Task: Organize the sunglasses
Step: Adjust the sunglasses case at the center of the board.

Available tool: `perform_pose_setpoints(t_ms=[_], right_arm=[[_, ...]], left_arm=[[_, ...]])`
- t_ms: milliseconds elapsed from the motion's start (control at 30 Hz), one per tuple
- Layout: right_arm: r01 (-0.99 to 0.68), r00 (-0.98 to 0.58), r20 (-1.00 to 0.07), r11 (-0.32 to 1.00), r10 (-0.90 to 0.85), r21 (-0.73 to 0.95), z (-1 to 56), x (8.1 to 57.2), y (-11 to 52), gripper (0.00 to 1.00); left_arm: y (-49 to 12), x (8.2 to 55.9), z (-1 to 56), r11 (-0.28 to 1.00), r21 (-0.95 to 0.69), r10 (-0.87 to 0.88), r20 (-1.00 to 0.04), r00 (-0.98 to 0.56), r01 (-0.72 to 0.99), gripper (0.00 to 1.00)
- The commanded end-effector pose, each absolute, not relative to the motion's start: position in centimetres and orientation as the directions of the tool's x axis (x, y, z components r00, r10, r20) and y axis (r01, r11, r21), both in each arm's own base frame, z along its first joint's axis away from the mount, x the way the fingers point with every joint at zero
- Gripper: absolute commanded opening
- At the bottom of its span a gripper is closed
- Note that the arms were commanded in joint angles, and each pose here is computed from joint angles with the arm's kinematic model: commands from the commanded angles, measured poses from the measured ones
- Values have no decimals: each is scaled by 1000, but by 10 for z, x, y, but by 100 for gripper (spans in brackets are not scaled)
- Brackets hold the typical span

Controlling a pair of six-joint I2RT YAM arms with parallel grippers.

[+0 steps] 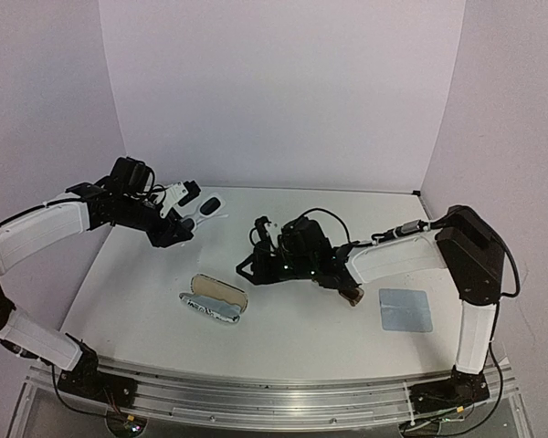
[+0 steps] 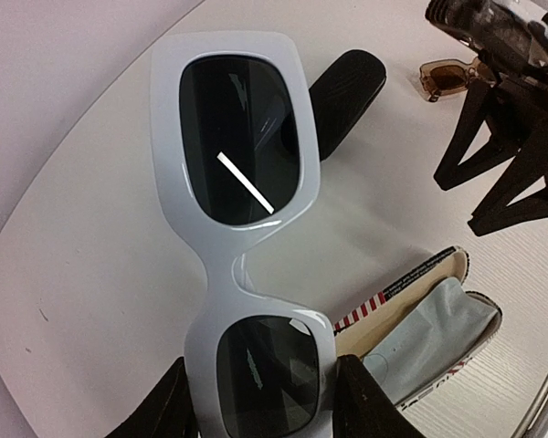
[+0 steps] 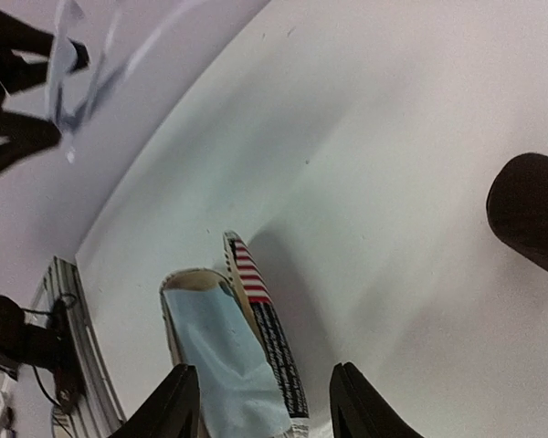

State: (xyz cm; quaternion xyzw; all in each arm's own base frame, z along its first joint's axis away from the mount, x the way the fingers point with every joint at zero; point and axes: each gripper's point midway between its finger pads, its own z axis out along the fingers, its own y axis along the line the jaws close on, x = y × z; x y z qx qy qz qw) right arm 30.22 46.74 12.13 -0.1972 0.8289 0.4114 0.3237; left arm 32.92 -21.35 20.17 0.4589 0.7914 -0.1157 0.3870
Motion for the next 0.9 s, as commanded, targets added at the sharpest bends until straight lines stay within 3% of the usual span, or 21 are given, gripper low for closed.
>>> perform_pose_setpoints(t_ms=[0,100,300,600,867], right_arm=[[-699,-666,-705,535,-245,475,96,270,484,53],[-683,-692,-670,547,-271,484,75,263,479,56],[-699,-678,-671,548,-300,461,58,268,487,43],[-702,-654,-694,583,-301,409,54,277,482,43],[-729,-640,-690,550,-336,408,46,274,488,41]], left_arm=[[-203,319,213,580,172,604,-746,-279,797,0],[-203,314,209,574,158,599,-750,-281,803,0],[-208,313,209,561,140,591,-758,-277,816,0],[-213,301,209,504,123,604,-758,-247,855,0],[-225,252,193,208,88,673,-736,-77,974,0]])
